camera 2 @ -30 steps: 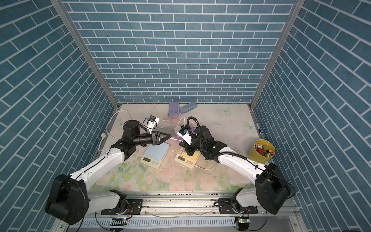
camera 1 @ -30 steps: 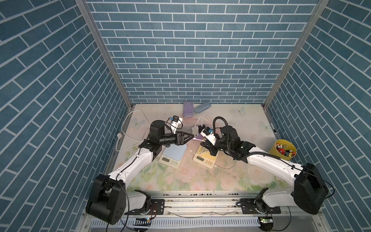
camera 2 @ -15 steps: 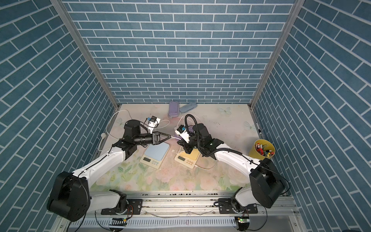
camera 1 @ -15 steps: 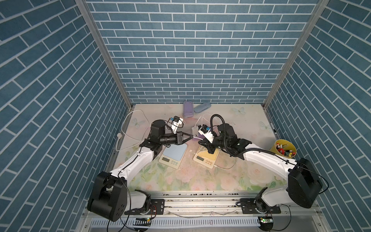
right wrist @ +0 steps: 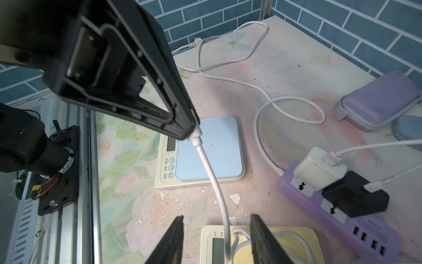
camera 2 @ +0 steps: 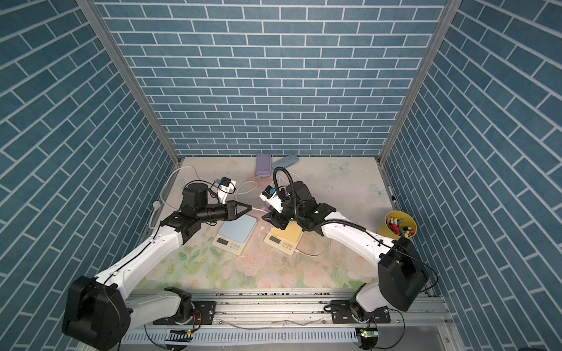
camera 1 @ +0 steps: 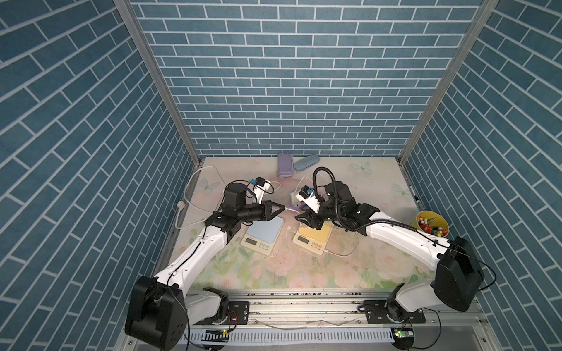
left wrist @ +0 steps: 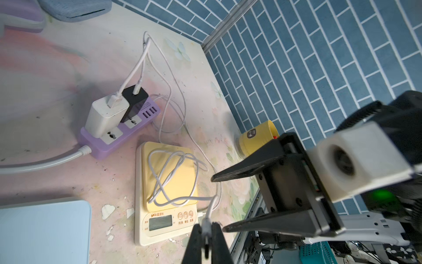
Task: Charge the electronic scale
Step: Pick up the charging cable from the center of the board.
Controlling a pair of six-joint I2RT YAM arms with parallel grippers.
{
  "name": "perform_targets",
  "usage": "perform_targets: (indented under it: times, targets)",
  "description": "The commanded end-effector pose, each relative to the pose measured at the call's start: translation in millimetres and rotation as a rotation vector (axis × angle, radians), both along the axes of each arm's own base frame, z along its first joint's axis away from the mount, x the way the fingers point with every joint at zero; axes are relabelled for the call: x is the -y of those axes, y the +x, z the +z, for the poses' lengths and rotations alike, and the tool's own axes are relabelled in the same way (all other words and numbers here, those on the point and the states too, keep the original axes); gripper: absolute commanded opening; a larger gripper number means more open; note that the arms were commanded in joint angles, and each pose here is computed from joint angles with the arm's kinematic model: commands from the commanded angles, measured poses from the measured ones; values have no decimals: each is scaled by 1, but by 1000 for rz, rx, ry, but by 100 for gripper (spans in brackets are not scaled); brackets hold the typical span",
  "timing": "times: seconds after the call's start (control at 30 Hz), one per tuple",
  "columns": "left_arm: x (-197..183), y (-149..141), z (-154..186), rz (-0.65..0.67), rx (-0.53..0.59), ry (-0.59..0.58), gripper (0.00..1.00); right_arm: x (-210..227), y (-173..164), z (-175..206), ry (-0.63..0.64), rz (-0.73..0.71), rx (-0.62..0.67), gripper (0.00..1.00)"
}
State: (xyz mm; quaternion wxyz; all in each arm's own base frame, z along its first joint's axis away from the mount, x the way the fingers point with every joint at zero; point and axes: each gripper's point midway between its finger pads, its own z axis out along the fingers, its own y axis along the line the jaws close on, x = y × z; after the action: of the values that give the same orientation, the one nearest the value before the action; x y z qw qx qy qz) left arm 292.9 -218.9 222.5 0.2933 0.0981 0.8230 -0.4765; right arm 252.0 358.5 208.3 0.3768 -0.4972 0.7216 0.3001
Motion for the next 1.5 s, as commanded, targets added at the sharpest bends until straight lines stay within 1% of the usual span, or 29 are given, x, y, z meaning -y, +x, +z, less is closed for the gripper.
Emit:
perform_targets:
  times: [0.0,0.1,0.17,0.33,0.37,0.57,0.8,0.93,1.0,1.03,1.13,1.27,1.33,1.37,1.4,1.43,1.47]
  targets:
    - [-7,2,-6,28,-32,39,0,-6,-1,-7,-110,27,85,47]
    - [-7,0,-7,29,-49,31,0,-14,-2,-12,-170,51,139,44]
    - [-7,0,-8,33,-60,29,0,-19,-1,-16,-194,65,151,41]
    - [-6,-1,-10,31,-82,14,0,-32,1,-20,-224,96,169,29]
    - [-7,-1,-10,32,-84,12,0,-33,1,-20,-226,99,172,28]
    - [-7,-2,-16,30,-106,4,0,-40,2,-16,-211,107,192,27]
    - [-7,-1,-18,26,-113,5,0,-48,3,-11,-196,114,201,31]
    - [-7,-2,-22,23,-124,5,0,-52,3,-7,-186,119,213,31]
    - [-7,-1,-22,22,-125,5,0,-53,4,-7,-185,120,217,29]
    - [-7,-2,-22,22,-127,4,0,-54,4,-6,-186,123,220,26]
    - [-7,-1,-22,22,-129,3,0,-55,4,-8,-189,129,223,14]
    - [-7,0,-21,21,-131,-2,0,-55,4,-10,-193,133,221,8]
    - [-8,0,-20,20,-129,0,1,-54,3,-10,-195,133,222,3]
    - [-9,0,-20,18,-123,5,12,-53,4,-10,-198,127,220,0]
    - [-11,0,-20,17,-115,20,28,-52,6,-11,-205,113,215,0]
    - [-14,0,-18,17,-100,41,41,-50,7,-11,-217,101,204,0]
    - [-21,1,-17,28,-87,61,50,-48,7,-14,-238,96,187,0]
